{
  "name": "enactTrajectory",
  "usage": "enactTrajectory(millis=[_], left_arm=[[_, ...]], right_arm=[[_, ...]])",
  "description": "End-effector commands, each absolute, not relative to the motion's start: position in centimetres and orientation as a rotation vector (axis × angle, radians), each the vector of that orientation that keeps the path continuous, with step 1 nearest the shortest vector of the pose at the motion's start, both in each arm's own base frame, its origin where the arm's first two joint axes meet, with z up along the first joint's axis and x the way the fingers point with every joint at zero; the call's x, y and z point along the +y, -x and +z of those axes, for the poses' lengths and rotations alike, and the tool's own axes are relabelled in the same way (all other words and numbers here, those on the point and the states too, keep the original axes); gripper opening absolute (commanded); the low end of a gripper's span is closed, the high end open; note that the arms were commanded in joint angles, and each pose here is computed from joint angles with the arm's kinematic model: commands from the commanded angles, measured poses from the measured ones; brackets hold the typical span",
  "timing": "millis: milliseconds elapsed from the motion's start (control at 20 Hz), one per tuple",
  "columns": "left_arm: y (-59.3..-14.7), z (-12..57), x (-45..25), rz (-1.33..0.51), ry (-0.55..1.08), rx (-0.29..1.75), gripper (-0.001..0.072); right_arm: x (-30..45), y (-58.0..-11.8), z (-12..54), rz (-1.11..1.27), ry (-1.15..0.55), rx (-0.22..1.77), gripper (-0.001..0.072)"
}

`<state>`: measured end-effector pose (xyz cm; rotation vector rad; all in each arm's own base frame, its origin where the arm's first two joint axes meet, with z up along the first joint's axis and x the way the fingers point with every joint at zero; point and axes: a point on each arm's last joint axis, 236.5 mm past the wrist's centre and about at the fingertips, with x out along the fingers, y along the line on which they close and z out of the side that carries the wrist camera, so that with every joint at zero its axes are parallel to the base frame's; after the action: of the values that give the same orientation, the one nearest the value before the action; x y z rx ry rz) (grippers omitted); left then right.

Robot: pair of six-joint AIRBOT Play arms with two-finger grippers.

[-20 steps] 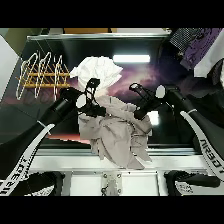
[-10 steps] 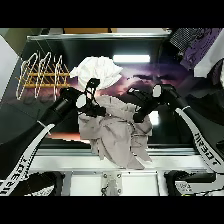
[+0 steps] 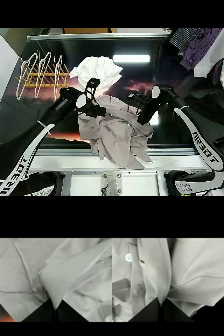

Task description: Fold the clothes and pants, and hang the long-sleeved shirts on hangers.

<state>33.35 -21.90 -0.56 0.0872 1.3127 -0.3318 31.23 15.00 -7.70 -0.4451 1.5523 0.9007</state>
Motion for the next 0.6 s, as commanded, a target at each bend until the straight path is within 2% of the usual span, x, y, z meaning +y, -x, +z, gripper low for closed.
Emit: enactTrajectory(millis=[0, 100, 150, 250, 400, 550], left_arm=[[-33.2, -0.4, -21.8, -0.331, -0.090, 1.313, 0.0014], [-34.0, 2.2, -21.2, -0.332, -0.115, 1.248, 0.0014], [-34.7, 5.1, -21.0, -0.334, -0.128, 1.192, 0.0014], [-35.1, 11.9, -21.3, -0.362, -0.093, 1.075, 0.0014], [-32.9, 20.4, -23.6, -0.482, -0.032, 0.909, 0.0014], [-30.1, 25.1, -25.2, -0.572, -0.022, 0.806, 0.0014]], right_arm=[[14.8, -30.7, -6.9, 0.898, 0.445, 1.565, 0.0011], [13.3, -32.2, -4.0, 0.773, 0.472, 1.504, 0.0010], [11.8, -33.6, -1.4, 0.649, 0.493, 1.453, 0.0011], [8.7, -35.6, 6.3, 0.358, 0.431, 1.304, 0.0010], [7.3, -33.4, 17.2, 0.157, 0.172, 1.086, 0.0010], [6.0, -29.1, 22.3, 0.070, -0.014, 0.978, 0.0010]])
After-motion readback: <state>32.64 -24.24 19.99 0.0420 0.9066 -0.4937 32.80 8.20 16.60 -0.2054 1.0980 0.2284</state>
